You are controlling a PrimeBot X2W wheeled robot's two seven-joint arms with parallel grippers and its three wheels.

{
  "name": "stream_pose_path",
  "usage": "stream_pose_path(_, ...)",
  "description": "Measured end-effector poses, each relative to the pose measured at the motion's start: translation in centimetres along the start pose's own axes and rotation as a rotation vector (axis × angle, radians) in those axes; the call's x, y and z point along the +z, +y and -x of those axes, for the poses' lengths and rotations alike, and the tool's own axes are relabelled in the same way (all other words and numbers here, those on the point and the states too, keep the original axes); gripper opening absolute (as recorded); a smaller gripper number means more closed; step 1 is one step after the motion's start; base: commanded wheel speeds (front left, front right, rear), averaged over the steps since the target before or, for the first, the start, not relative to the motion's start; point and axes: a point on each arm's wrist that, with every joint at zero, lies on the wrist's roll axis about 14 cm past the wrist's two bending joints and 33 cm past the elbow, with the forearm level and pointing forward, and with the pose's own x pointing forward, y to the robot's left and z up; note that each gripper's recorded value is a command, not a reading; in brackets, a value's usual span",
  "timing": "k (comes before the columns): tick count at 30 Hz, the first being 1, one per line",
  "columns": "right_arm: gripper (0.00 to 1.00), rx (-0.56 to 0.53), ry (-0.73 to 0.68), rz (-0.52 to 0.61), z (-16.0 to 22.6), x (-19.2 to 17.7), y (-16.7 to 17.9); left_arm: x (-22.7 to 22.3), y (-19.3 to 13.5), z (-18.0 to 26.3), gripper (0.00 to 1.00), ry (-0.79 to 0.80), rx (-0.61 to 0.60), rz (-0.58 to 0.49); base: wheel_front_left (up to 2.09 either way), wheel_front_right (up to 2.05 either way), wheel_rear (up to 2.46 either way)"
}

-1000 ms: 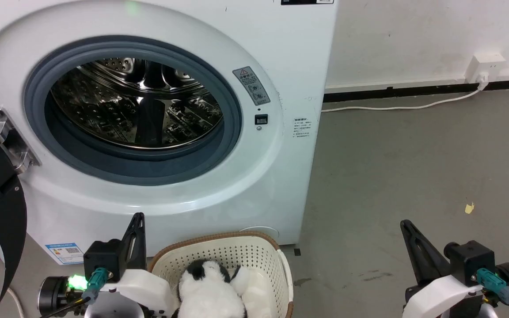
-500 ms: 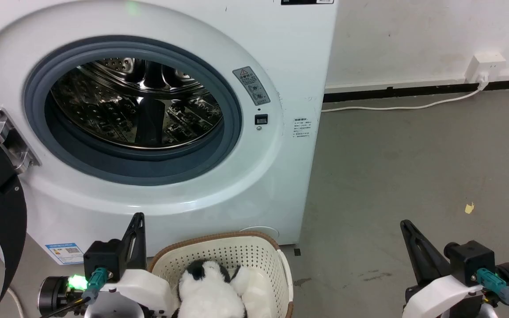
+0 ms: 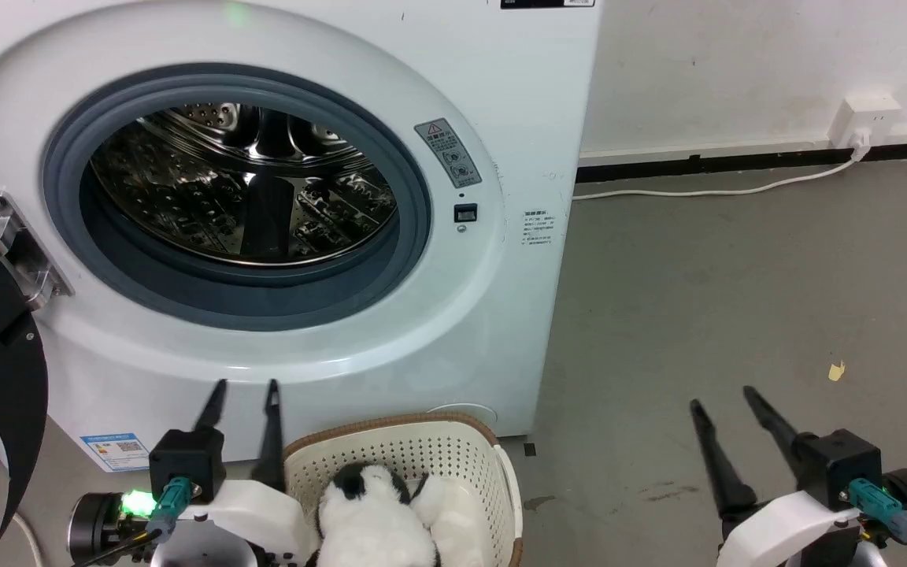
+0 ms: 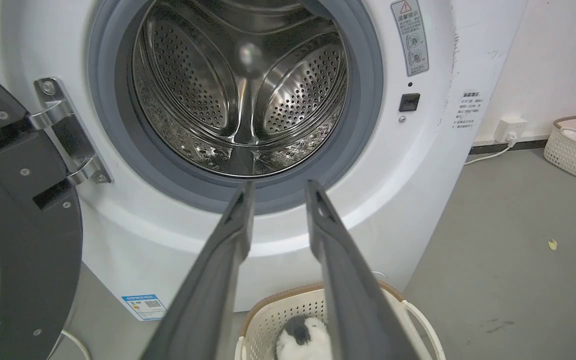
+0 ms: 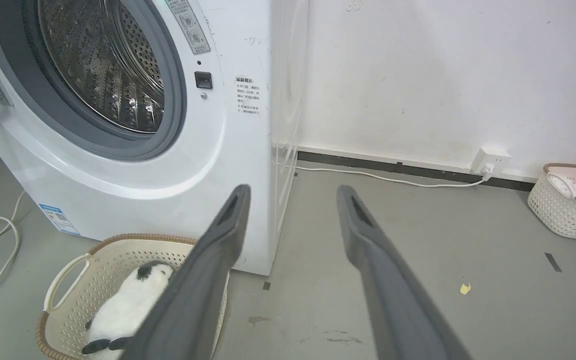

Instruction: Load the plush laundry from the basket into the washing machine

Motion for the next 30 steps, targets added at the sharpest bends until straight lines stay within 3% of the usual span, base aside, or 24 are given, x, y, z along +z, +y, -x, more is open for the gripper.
stream_pose_path(30,1.0,-0.016,-0.005,-0.072,-0.1,-0.8,-0.5,-2.8,-2.3,-0.3,1.0,0.064,-0.049,0.087,0.0,0.0,0.0)
